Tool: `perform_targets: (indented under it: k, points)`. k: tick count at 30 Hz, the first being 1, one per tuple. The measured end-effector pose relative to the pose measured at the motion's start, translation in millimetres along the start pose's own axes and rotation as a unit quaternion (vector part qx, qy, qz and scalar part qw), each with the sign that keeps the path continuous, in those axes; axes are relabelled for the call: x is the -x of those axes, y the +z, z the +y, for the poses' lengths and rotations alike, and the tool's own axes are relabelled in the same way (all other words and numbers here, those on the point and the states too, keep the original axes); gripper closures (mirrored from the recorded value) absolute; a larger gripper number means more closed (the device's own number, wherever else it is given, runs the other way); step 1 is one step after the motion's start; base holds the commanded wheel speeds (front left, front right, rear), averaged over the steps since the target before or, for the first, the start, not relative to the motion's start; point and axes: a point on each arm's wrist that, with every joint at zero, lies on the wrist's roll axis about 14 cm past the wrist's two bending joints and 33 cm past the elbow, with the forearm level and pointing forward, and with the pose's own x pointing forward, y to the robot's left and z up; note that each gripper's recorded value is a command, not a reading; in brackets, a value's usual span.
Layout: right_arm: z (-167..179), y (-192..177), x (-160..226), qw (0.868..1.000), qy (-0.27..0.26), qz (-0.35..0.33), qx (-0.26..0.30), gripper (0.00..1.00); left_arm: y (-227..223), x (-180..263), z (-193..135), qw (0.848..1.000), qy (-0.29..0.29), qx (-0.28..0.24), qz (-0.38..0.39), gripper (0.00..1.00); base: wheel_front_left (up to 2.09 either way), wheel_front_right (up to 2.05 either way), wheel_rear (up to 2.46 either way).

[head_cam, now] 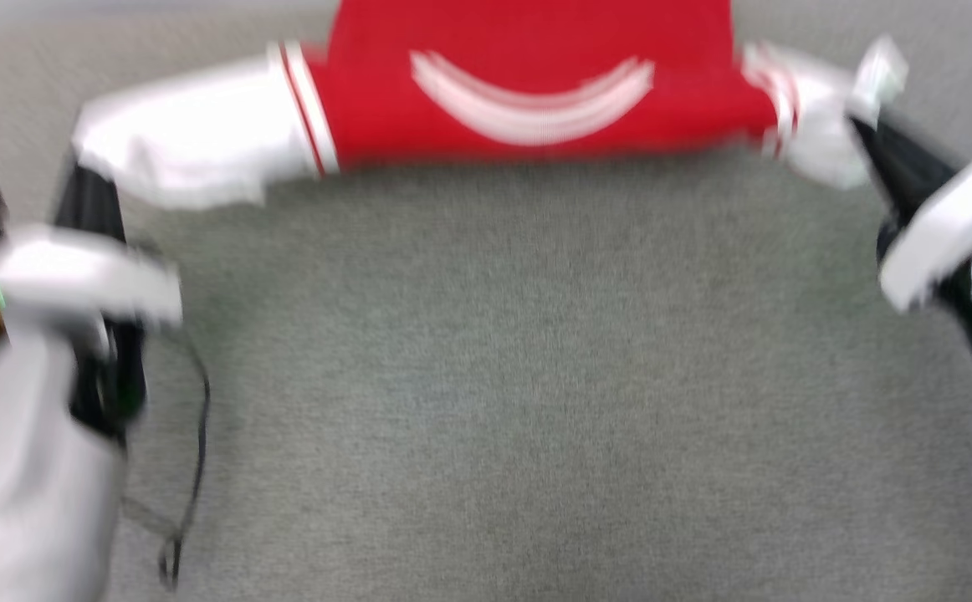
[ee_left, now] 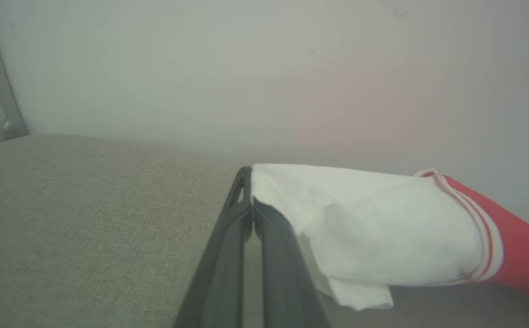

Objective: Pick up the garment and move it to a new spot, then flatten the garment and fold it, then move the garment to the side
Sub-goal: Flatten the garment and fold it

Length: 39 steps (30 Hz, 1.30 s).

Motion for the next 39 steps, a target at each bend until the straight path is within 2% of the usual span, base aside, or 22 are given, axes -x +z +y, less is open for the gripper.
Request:
perform_targets:
  k: [4,11,18,22,23,24,25,28,30,34,39]
  points:
    - [4,-21,41,0.999,-0.006,0.024,-0.021,1.0,-17,58,14,0.999,0.027,0.009,0.036,1.0,0.0,0.0,0.0]
    - [19,-62,111,0.997,-0.011,0.058,-0.046,1.0,-38,148,21,0.992,0.069,0.04,0.096,1.0,0.0,0.0,0.0]
    - [35,-125,178,0.988,-0.031,0.12,-0.087,1.0,-54,224,24,0.982,0.095,0.015,0.164,1.0,0.0,0.0,0.0]
    - [47,-157,206,0.981,-0.041,0.163,-0.096,1.0,-62,250,24,0.976,0.101,0.001,0.191,1.0,0.0,0.0,0.0]
    - [50,-165,213,0.979,-0.044,0.176,-0.093,0.69,-62,254,24,0.976,0.101,-0.005,0.195,1.0,0.0,0.0,0.0]
    - [53,-171,218,0.977,-0.045,0.185,-0.092,0.45,-62,258,23,0.975,0.102,-0.006,0.197,1.0,0.0,0.0,0.0]
    - [57,-177,224,0.975,-0.046,0.196,-0.094,0.0,-63,261,23,0.975,0.103,-0.006,0.199,1.0,0.0,0.0,0.0]
    - [69,-190,236,0.967,-0.049,0.223,-0.111,0.0,-65,267,20,0.973,0.105,-0.009,0.204,1.0,0.0,0.0,0.0]
    - [67,-185,236,0.967,-0.055,0.223,-0.112,0.0,-63,266,18,0.974,0.104,-0.008,0.203,1.0,0.0,0.0,0.0]
    - [49,-147,220,0.975,-0.08,0.176,-0.106,0.0,-64,265,12,0.974,0.095,-0.012,0.205,1.0,0.0,0.0,0.0]
    - [19,-67,170,0.989,-0.098,0.078,-0.077,0.0,-55,248,2,0.979,0.079,-0.017,0.186,1.0,0.0,0.0,0.0]
